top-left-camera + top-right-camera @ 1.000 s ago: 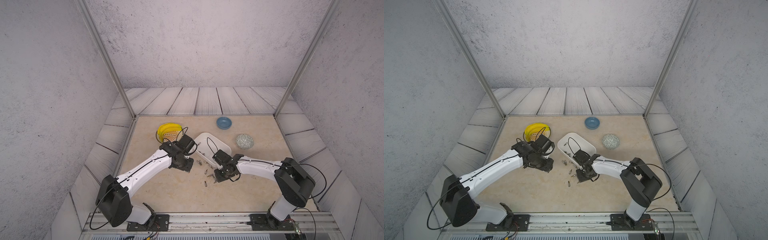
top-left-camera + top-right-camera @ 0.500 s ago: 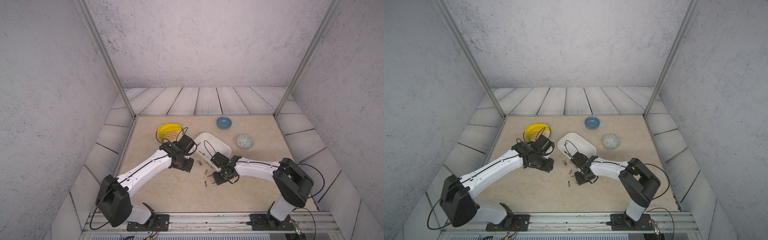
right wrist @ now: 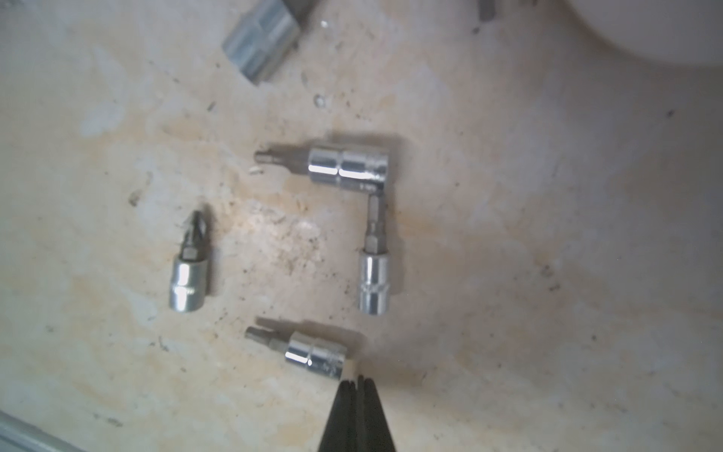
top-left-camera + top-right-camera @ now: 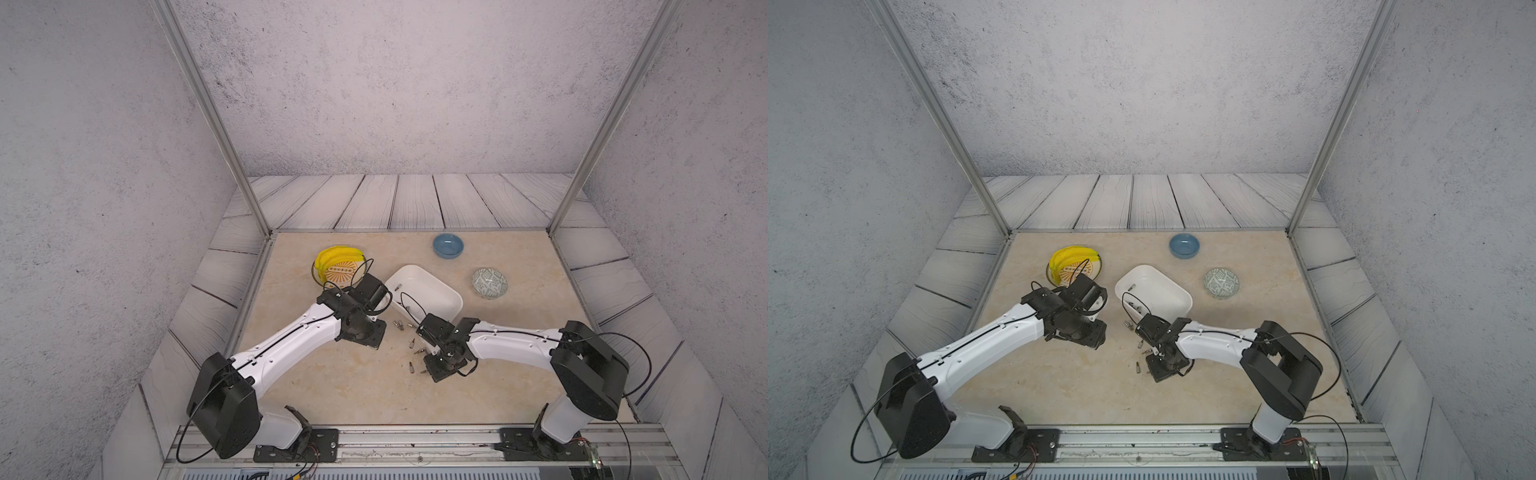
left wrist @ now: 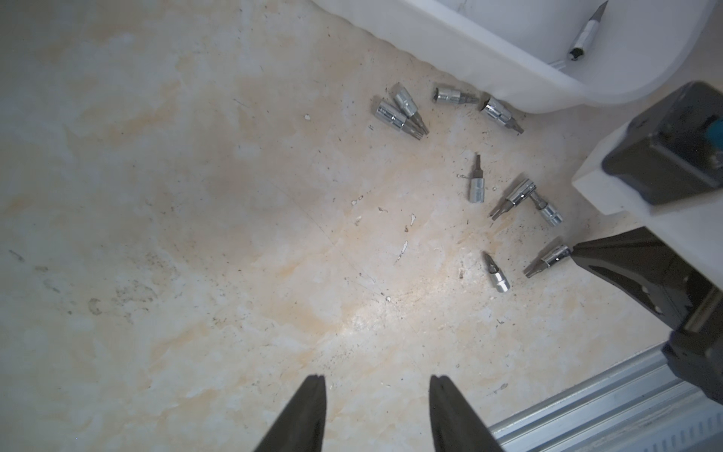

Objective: Put the bit on the desktop into the storage box
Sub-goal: Pick up the screwdriver bit from the center of the board.

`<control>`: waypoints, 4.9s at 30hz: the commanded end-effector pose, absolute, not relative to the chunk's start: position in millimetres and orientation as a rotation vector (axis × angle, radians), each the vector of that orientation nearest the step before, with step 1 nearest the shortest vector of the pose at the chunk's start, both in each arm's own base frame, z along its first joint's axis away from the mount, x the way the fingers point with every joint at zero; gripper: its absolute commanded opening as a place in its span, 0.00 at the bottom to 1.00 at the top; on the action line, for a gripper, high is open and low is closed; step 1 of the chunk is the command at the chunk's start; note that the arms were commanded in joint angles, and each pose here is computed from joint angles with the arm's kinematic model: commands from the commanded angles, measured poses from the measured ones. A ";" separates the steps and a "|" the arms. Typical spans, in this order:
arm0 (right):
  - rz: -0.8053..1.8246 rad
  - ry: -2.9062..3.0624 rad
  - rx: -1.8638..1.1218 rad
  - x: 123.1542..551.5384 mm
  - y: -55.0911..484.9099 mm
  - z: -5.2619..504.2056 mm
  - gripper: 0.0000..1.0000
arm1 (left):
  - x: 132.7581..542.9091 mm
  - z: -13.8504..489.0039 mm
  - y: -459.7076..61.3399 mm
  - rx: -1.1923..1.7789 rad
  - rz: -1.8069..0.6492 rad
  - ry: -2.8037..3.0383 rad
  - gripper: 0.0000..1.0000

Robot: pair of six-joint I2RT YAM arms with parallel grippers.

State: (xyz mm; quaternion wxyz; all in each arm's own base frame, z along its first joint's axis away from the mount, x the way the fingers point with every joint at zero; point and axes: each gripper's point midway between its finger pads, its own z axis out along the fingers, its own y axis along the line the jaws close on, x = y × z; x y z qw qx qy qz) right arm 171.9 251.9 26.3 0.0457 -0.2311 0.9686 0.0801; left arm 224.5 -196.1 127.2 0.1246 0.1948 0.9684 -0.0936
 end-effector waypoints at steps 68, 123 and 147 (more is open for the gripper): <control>0.044 2.954 -0.932 153.6 267.4 10.5 0.43 | 201.4 112.3 -183.4 0.538 -0.309 2.868 0.48; 0.139 2.804 -0.570 296.6 201.9 138.5 0.00 | 175.8 44.9 -248.2 0.450 -0.393 2.970 0.51; 0.213 2.823 -0.513 335.0 190.3 145.4 0.00 | 188.3 28.7 -303.4 0.540 -0.343 2.997 0.50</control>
